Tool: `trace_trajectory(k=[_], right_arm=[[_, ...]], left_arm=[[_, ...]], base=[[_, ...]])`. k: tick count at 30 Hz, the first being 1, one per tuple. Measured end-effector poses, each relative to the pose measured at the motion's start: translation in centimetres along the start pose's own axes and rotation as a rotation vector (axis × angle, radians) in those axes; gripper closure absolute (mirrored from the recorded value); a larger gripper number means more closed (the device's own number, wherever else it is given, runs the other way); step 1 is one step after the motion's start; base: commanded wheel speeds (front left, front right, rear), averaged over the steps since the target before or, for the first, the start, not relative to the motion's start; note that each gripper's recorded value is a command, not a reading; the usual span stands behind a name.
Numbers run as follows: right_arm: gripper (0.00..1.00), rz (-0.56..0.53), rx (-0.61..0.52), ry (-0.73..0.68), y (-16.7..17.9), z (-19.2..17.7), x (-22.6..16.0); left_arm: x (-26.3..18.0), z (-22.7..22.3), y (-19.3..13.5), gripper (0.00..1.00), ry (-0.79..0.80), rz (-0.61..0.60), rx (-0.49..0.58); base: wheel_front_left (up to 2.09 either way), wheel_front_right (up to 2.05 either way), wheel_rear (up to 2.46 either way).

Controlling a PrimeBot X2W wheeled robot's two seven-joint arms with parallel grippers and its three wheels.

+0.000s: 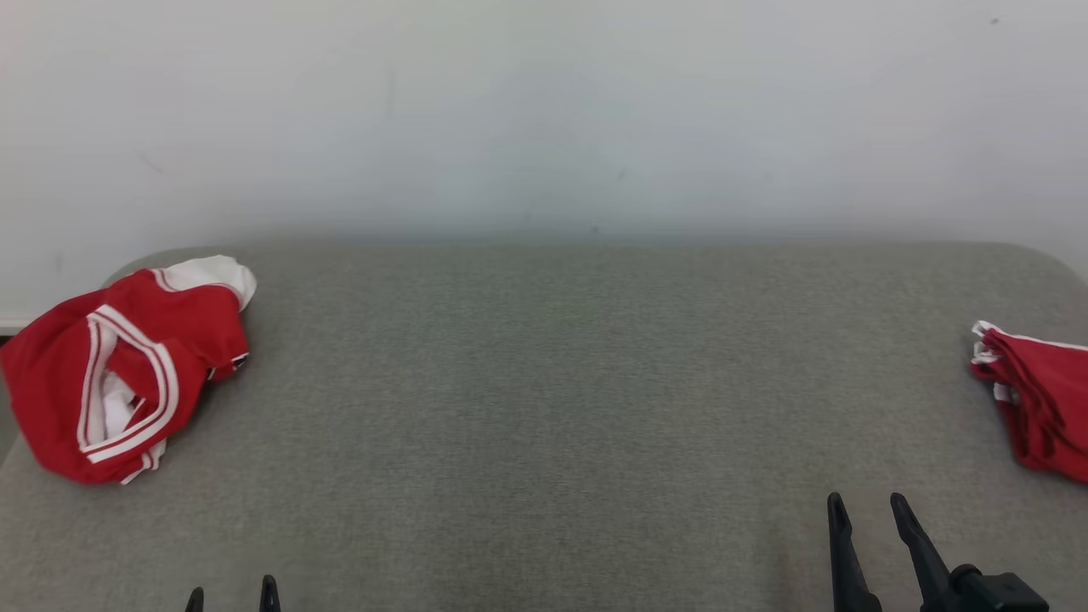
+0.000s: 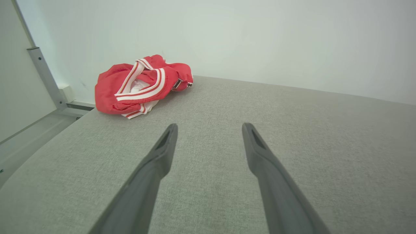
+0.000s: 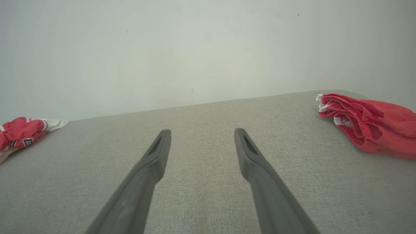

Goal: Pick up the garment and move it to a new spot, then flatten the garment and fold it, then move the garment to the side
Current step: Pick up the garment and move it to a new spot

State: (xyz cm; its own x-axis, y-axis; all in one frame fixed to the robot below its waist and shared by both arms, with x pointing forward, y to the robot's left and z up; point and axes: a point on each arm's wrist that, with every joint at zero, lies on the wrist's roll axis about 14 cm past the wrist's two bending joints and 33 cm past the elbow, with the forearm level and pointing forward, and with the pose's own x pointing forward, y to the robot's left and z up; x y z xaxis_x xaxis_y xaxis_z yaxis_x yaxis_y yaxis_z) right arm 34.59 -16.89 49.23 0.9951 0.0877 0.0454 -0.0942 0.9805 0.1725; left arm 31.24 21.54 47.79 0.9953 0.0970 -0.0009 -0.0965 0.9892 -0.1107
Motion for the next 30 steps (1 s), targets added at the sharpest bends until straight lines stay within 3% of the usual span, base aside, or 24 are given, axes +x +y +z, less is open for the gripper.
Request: trace_trajectory(k=[9,30], right_arm=[[0.00,0.111,0.009,0.027,3.6,-0.9,1.5],[0.00,0.483,0.044,0.106,16.2,-3.2,3.6]], left_arm=[[-2.5,0.6,3.9,0.00,-0.024,0.123,0.011],[-12.6,1.0,12.8,0.00,-0.053,0.478,0.026]], base=[[0.00,0.00,0.00],[0.00,0.00,0.00]])
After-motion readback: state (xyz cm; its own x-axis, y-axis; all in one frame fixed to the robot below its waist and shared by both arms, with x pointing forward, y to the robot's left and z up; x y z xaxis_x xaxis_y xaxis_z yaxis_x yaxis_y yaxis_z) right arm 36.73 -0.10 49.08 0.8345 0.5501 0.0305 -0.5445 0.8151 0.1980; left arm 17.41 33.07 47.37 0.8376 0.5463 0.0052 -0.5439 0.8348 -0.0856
